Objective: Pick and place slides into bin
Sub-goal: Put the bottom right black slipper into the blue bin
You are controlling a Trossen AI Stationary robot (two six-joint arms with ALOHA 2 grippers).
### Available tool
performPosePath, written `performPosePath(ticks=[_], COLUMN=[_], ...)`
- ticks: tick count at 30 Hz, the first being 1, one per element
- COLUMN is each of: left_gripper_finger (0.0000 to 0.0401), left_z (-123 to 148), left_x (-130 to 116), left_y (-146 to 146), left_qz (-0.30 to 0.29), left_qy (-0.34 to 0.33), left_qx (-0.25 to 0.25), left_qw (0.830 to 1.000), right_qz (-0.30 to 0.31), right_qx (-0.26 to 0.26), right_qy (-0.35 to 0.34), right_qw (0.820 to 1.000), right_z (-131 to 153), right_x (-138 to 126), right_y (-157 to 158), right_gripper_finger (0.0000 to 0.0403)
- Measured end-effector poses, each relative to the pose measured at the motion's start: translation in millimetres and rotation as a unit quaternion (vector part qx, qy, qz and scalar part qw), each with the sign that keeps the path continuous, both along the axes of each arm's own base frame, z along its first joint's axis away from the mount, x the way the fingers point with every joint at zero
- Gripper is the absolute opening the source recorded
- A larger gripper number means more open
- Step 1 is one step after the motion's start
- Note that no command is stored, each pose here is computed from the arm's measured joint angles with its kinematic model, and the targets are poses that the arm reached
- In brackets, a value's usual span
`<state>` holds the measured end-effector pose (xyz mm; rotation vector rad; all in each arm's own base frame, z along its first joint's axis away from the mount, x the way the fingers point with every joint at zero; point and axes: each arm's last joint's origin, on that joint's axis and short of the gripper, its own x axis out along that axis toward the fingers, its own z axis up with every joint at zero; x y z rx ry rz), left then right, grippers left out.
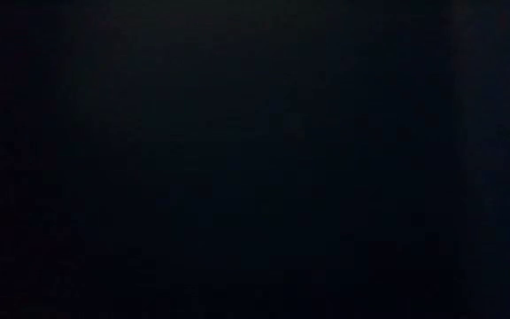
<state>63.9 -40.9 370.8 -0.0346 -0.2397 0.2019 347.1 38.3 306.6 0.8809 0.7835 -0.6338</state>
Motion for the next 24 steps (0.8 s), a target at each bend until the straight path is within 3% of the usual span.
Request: performPosePath(ticks=[5, 13, 19, 24], left_gripper_finger=[0.0014, 0.0014, 0.0014, 0.0014], left_z=[-1.3, -2.5, -1.1, -1.4], left_x=[0.4, 0.8, 0.5, 0.6], left_y=[-0.5, -1.3, -1.5, -1.5], left_qz=[-0.001, -0.006, -0.022, -0.013], left_qy=[0.005, 0.008, -0.004, 0.003], left_qx=[0.006, 0.007, -0.007, 0.015], left_qw=[1.0, 1.0, 1.0, 1.0], right_qz=[0.066, 0.151, 0.202, 0.228], right_qx=[-0.026, 0.028, 0.155, 0.222], right_qy=[-0.066, -0.123, -0.111, -0.082], right_qw=[0.995, 0.98, 0.961, 0.945], right_z=[38.7, 73.9, 77.0, 76.4], right_x=[-25.7, -63.0, -72.5, -84.3], right_y=[15.4, 41.6, 64.9, 90.2], right_gripper_finger=[0.0305, 0.0304, 0.0304, 0.0304])
